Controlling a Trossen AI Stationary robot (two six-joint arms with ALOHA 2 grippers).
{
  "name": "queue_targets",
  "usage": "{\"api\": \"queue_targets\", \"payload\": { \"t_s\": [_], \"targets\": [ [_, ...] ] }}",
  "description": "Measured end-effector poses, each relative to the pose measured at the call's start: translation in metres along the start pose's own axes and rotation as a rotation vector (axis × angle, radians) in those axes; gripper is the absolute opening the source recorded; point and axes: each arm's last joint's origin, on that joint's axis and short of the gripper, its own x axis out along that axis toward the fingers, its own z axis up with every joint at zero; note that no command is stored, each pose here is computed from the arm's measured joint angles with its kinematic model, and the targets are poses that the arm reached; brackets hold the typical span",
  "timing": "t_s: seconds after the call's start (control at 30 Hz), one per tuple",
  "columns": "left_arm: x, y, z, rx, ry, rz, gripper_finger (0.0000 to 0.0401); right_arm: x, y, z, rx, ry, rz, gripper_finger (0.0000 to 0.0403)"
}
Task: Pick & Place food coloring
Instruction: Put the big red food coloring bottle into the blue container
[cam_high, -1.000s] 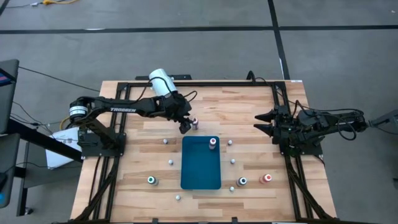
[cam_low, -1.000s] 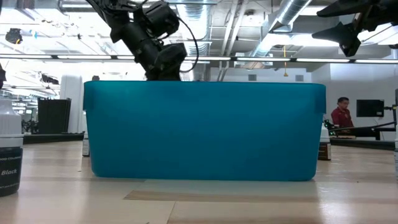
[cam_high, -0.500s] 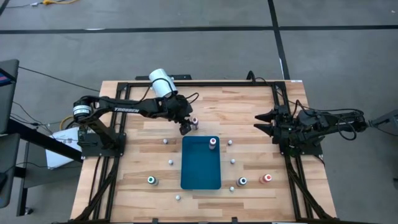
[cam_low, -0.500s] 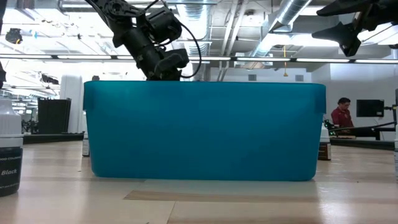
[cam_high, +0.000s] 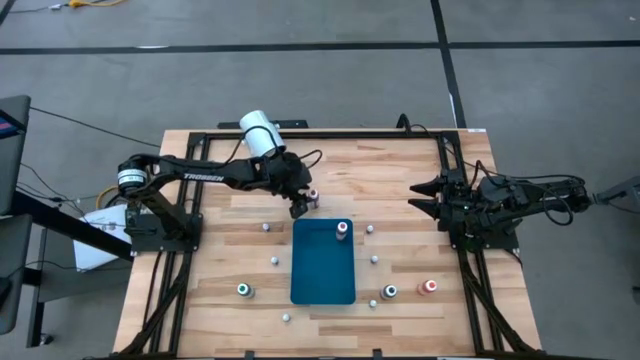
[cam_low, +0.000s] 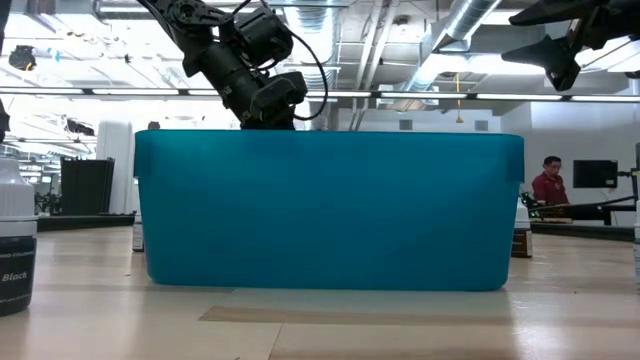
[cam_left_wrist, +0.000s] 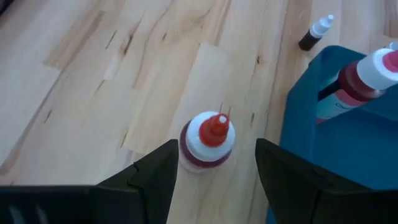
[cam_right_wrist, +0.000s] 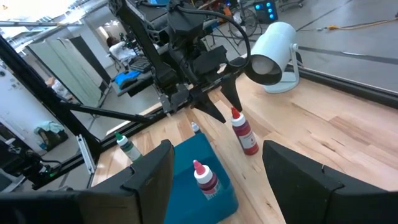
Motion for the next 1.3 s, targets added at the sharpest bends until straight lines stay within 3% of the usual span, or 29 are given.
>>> {"api": "queue_targets", "payload": {
  "t_s": [0.57,1.07,1.3],
  "targets": [
    [0.022,0.002,-0.006,-0.017,0.017,0.024,0.0206,0.0,0.0,0.0,0.009,-0.003,0.0,0.0235],
    [0.024,0.003,-0.005,-0.008,0.0,0.027,0.0205,0.0,0.0,0.0,0.007,0.0,-0.002,0.0235],
    [0.024,0.003,-0.005,-0.009,-0.002,0.034,0.0156,0.0,0.0,0.0,0.007,0.001,-0.002,0.0235]
  ]
}}
